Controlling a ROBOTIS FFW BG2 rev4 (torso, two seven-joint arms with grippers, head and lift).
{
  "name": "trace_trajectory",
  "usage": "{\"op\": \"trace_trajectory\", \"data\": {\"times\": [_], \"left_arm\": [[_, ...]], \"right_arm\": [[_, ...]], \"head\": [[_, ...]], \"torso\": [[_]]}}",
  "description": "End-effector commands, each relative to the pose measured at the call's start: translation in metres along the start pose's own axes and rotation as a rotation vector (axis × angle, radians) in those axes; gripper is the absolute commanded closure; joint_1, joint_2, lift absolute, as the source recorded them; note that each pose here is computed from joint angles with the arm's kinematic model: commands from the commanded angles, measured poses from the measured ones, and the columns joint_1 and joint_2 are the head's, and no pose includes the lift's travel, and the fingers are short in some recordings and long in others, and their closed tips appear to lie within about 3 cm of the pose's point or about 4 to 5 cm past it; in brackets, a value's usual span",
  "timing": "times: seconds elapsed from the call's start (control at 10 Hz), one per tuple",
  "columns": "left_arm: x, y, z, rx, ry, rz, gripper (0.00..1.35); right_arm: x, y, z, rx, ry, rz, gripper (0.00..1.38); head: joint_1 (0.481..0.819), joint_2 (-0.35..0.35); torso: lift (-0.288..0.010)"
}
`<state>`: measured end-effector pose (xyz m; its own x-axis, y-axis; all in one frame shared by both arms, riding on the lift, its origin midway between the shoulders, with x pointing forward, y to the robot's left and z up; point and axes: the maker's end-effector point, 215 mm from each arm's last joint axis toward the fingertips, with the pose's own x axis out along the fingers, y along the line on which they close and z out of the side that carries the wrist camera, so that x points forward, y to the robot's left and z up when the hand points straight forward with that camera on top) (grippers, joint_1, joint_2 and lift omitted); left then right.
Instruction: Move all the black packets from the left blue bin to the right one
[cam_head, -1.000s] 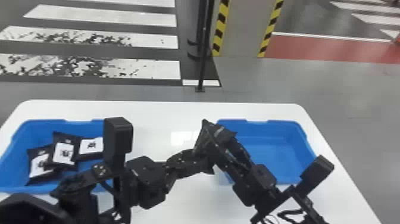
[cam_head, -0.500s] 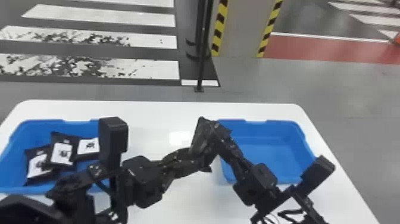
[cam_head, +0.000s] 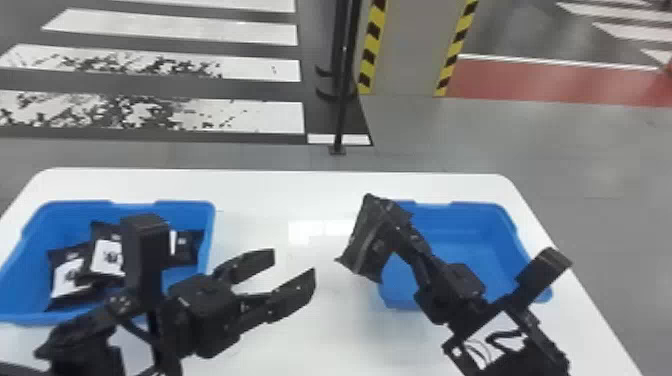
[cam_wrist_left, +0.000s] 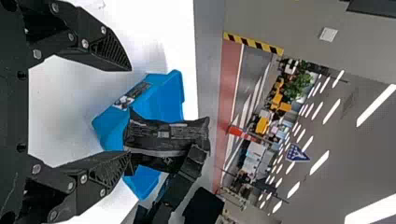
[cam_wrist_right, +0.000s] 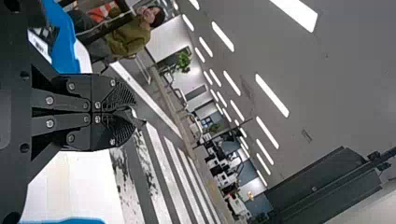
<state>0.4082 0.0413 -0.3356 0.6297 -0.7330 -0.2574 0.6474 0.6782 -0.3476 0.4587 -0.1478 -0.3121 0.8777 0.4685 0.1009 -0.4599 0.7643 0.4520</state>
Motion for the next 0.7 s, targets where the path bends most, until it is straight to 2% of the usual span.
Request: {"op": "trace_trajectory", "data": {"times": [0.0, 0.2, 0.4, 0.5, 0.6], "left_arm": [[-0.018, 0.023, 0.005, 0.000, -0.023, 0.064, 0.18], [-0.035, 0.044, 0.008, 0.003, -0.031, 0.123, 0.18], [-0.045, 0.055, 0.011, 0.007, -0.039, 0.153, 0.18], [-0.048, 0.059, 0.014, 0.010, -0.043, 0.162, 0.18], [-0.052, 0.064, 0.016, 0.013, -0.047, 0.175, 0.18]], "right_arm": [[0.014, -0.038, 0.000, -0.076, 0.033, -0.037, 1.28], [0.033, -0.091, -0.006, -0.180, 0.086, -0.105, 1.28], [0.023, -0.155, 0.019, -0.382, 0.098, -0.254, 1.28], [0.004, -0.188, 0.034, -0.448, 0.097, -0.349, 1.17], [-0.018, -0.206, 0.043, -0.463, 0.086, -0.420, 0.72]], "head": [[0.695, -0.138], [0.695, -0.122], [0.695, -0.128], [0.695, -0.153], [0.695, -0.190]], "torso": [[-0.140], [-0.140], [-0.140], [-0.140], [-0.140]]}}
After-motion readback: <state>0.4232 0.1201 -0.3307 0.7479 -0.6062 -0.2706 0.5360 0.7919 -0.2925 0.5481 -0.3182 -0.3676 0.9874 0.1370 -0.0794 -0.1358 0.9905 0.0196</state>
